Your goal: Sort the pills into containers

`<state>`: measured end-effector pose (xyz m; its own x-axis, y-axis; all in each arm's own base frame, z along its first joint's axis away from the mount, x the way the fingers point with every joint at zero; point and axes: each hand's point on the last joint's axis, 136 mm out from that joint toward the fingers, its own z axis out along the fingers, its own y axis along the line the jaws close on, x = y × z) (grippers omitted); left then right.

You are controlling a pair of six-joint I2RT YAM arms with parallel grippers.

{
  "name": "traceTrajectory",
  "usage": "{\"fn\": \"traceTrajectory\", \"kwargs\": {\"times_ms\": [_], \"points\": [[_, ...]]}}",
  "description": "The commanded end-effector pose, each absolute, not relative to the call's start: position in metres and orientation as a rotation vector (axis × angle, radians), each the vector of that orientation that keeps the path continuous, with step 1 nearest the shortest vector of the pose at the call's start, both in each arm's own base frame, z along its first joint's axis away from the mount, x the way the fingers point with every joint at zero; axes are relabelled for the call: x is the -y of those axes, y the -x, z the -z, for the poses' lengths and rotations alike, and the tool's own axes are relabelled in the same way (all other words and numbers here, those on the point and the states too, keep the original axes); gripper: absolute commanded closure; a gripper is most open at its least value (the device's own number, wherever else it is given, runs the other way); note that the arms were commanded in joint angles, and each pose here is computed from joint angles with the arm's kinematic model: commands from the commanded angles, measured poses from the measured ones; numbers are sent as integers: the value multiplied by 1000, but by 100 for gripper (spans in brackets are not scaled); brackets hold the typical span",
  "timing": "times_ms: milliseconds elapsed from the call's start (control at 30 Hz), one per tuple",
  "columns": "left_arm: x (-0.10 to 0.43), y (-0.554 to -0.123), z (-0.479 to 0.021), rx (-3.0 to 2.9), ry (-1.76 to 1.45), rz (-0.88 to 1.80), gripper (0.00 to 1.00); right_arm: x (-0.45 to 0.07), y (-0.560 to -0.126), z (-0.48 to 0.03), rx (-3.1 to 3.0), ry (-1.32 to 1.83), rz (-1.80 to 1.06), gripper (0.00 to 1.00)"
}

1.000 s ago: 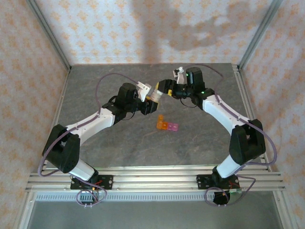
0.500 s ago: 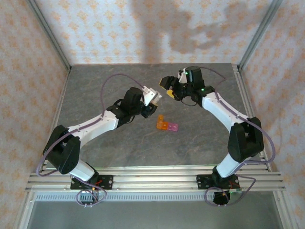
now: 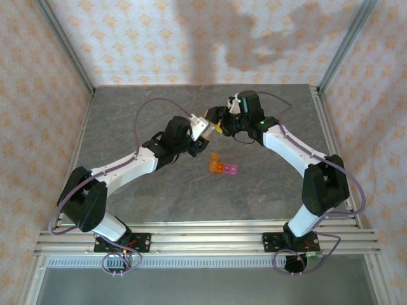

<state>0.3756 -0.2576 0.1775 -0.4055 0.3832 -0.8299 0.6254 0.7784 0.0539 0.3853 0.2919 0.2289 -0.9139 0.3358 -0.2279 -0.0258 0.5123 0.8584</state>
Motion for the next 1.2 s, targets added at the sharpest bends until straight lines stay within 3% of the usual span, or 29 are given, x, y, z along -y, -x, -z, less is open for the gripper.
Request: {"fn": "traceTrajectory", "kwargs": {"times_ms": [0,167,367,567,767,1167], "points": [[262,-381,-192,-2005,-751,307,100,-297,-386,-224,-2388,-240,-1377,52],[262,-383,-197,-2000,-729,322,100,-296,-383,-216,-2406,-218,-1359,63],[266,-378,-210,-2001,-689,508,100,-282,-392,-213,-2352,-93,-1293,66],[280,-357,-222,-2004,-718,852,100,-275,-384,-236,-2156,243,-1315,66],[289,-346,-210,-2044,-751,959,100,-278,-373,-250,-2113,404,-1319,68],[289,-347,-208,-2021,-732,975,100,-248,-392,-259,-2098,260,-1294,70]]}}
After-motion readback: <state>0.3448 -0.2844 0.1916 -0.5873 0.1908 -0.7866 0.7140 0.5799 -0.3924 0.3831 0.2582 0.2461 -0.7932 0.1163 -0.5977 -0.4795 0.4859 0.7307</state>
